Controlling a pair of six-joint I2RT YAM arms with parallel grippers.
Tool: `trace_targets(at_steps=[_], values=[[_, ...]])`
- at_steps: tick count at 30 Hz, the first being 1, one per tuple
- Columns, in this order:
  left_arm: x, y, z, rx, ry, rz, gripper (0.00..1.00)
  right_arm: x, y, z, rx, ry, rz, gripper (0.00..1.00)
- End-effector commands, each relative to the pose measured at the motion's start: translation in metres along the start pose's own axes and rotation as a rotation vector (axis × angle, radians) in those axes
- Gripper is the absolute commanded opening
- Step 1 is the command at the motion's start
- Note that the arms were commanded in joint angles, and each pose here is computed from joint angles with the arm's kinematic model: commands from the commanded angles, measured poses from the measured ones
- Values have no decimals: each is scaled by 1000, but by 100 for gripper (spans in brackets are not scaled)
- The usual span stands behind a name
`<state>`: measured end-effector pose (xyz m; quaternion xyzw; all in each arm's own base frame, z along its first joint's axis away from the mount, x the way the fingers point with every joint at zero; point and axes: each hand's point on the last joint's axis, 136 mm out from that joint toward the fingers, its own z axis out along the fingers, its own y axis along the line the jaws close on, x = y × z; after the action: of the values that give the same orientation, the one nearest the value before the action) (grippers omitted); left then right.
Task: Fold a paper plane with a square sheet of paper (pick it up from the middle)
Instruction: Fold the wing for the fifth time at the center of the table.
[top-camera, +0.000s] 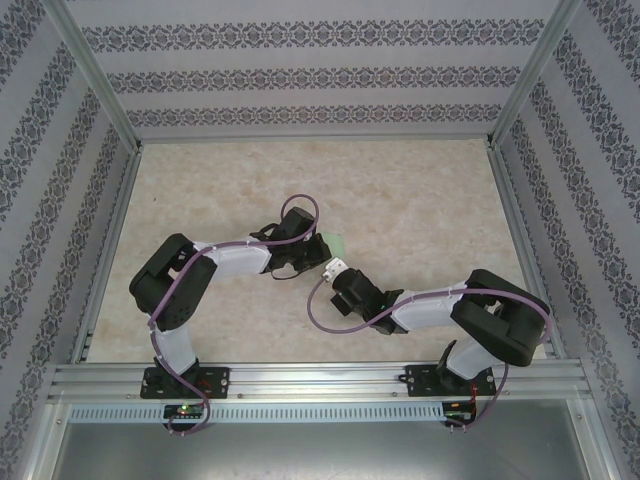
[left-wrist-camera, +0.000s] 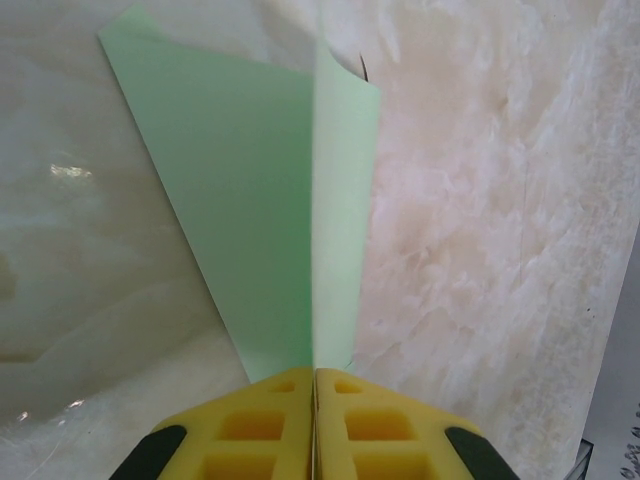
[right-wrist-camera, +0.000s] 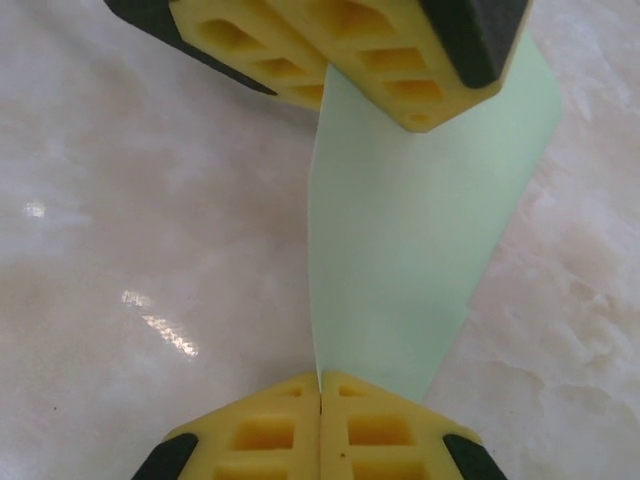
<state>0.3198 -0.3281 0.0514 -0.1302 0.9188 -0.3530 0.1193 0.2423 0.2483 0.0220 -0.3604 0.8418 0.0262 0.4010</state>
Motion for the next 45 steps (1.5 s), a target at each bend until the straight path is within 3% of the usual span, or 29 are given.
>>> trace_targets(at_steps=[1,6,14,18,25,31,45], values=[[-5,-16,-11,23,-25,20,13,-13,0,-1,3,-43,50,0],[-6,-16,-15,16,-36,28,16,-17,3,-4,-36,-56,92,0],[-17,-10,-41,0,-125,8,49,-16,15,-5,-217,-51,268,0],[-26,-9,-62,14,-190,-1,56,-17,24,-7,-320,-55,343,0],[-31,-7,-89,-4,-266,39,56,-22,30,-6,-507,-47,522,0],[-25,-13,-86,48,-241,77,44,-23,28,-4,-597,-38,671,0],[-5,-23,-48,119,-106,126,36,-3,17,8,-576,-16,883,0]])
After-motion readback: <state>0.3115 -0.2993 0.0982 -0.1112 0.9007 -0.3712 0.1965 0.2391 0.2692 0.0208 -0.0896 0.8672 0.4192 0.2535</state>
